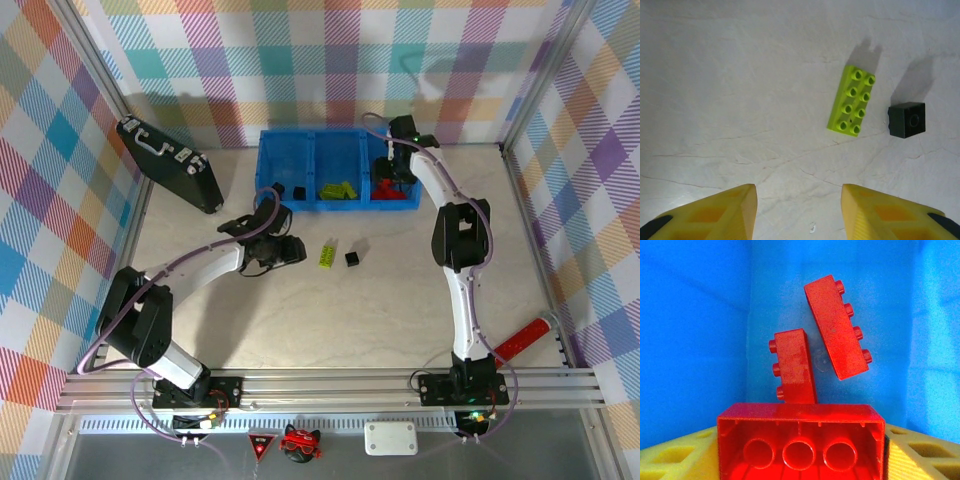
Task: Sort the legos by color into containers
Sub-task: Place the lego in the container, then pick up the lego from the center of the table.
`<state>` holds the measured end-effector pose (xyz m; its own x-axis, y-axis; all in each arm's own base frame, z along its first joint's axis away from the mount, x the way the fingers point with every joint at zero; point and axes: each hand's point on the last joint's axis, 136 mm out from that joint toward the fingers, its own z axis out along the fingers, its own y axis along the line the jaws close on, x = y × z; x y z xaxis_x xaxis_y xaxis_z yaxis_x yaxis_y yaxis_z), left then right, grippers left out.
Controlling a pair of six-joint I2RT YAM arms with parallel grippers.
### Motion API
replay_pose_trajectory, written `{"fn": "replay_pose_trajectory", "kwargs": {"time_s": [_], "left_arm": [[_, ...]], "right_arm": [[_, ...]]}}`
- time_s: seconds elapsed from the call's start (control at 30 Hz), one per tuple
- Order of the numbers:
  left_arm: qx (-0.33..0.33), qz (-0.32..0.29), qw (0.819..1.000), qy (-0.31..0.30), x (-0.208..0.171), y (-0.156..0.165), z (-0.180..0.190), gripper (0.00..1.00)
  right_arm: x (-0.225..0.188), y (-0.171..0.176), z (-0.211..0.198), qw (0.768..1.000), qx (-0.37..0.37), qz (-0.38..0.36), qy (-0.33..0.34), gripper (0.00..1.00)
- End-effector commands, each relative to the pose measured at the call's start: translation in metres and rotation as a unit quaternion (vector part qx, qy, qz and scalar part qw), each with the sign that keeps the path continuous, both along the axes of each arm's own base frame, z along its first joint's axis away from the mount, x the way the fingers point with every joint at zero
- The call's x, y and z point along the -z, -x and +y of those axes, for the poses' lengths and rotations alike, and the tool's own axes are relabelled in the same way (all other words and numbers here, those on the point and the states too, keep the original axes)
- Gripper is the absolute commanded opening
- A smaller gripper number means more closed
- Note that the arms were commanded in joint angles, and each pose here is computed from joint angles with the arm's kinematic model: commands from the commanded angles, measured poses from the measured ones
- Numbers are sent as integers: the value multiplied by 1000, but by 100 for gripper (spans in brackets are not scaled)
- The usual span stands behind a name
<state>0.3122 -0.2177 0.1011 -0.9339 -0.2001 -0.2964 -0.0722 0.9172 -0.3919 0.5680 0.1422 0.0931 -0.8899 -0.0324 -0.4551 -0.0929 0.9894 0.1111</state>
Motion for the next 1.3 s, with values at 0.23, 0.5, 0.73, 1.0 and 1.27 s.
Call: {"fn": "replay_pose_trajectory", "kwargs": {"time_s": [0.23, 0.5, 0.73, 1.0, 1.27], "left_arm": [[21, -9, 1000, -8, -6, -11, -30, 48], [37, -9, 999, -9, -6, -25, -45, 48], [54, 0, 998, -27, 6, -35, -62, 48], [76, 14, 994, -76, 21, -40, -73, 48], [123, 34, 978, -167, 33, -44, -60, 49]], "right_arm": [[-42, -2, -1, 999, 3, -40, -2, 79], [-84, 17, 2, 998, -2, -60, -29, 78], [-114, 49, 9, 996, -10, -66, -56, 78], [-135, 95, 0, 995, -5, -76, -68, 78], [-143, 133, -14, 994, 8, -83, -65, 78]]}}
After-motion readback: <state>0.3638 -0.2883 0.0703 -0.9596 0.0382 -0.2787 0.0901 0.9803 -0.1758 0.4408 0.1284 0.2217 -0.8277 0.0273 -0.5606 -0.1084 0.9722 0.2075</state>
